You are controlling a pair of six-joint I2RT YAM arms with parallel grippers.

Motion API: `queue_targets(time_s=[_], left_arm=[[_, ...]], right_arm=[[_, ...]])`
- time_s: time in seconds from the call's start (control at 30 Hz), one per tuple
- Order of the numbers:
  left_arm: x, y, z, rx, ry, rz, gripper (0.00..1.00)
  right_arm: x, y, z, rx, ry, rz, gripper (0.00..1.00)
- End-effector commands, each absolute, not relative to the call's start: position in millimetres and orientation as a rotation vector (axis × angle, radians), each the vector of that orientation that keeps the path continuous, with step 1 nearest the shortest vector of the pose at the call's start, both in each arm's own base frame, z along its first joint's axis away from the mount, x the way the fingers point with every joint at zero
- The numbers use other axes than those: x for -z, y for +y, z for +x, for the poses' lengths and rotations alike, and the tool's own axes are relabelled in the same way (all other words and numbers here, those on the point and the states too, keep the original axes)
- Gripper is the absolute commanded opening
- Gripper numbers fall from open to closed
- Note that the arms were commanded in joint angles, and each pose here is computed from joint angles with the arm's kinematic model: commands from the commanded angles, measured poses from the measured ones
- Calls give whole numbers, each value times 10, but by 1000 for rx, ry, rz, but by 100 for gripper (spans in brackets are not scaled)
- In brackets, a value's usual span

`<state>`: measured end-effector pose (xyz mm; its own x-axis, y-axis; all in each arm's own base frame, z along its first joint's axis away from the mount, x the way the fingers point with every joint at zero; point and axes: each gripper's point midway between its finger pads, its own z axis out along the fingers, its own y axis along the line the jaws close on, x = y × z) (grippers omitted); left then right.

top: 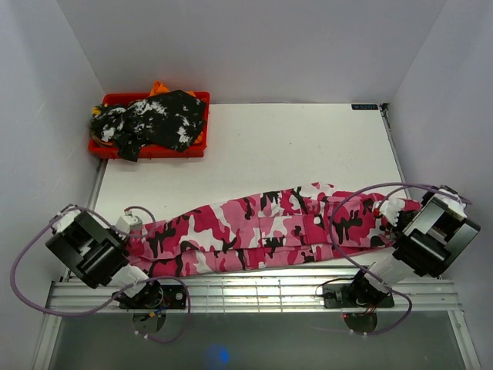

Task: Fold and stack the trousers
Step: Fold the trousers

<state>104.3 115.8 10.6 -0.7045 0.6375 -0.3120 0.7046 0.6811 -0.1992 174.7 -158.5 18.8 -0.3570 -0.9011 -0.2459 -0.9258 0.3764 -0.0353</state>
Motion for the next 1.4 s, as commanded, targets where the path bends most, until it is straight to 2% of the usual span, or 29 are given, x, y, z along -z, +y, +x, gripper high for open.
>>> queue_targets(time_s=[0.0, 0.03, 0.13, 0.2, 0.33, 0.43, 0.57, 0.73, 0.8, 0.87, 0.9, 0.97, 1.0, 1.13, 1.3, 1.37], left_arm=[[232, 1692, 1509, 175, 2836, 927, 0], [300, 1639, 1623, 241, 2876, 759, 0], [234, 1796, 2245, 203, 2870, 556, 0], [60, 1961, 2770, 117, 2806, 518, 0], [-129, 2059, 3426, 84, 2757, 467, 0], [-244, 2167, 3626, 67, 2733, 498, 0], [-490, 2137, 3611, 53, 2656, 690, 0], [-964, 1980, 3807, 70, 2452, 719, 0], [-1287, 2066, 4063, 13, 2365, 695, 0], [-1448, 2168, 4353, 2, 2323, 586, 0], [-1865, 2308, 4617, -79, 2234, 567, 0], [-1924, 2377, 4935, -50, 2210, 482, 0], [-2389, 2462, 5154, -136, 2109, 491, 0], [-2681, 2437, 5668, -249, 1978, 498, 0], [-2988, 2300, 5629, -288, 1870, 531, 0], [-2802, 2312, 5431, -235, 1915, 524, 0]], right_arm=[[-167, -1815, 2114, -69, 2470, -1652, 8], [-99, -1746, 2182, -139, 2534, -1571, 8], [-147, -1738, 2543, -154, 2591, -1468, 8], [-212, -1758, 2783, -142, 2588, -1431, 8], [-361, -1591, 3069, -190, 2573, -1397, 8], [-400, -1585, 3008, -196, 2581, -1439, 8], [-393, -1629, 2795, -193, 2589, -1506, 8], [-764, -1640, 3071, -163, 2499, -1439, 8], [-858, -1657, 3264, -169, 2469, -1394, 8], [-1183, -1784, 3581, -84, 2427, -1338, 8], [-1157, -1828, 3700, -97, 2432, -1311, 8], [-1480, -1925, 3973, -32, 2391, -1251, 8], [-1430, -1940, 4055, -60, 2390, -1238, 8], [-1553, -1966, 4223, -32, 2368, -1185, 8], [-1564, -1938, 4173, 6, 2323, -1184, 8], [-1588, -1968, 4126, 18, 2307, -1182, 8]])
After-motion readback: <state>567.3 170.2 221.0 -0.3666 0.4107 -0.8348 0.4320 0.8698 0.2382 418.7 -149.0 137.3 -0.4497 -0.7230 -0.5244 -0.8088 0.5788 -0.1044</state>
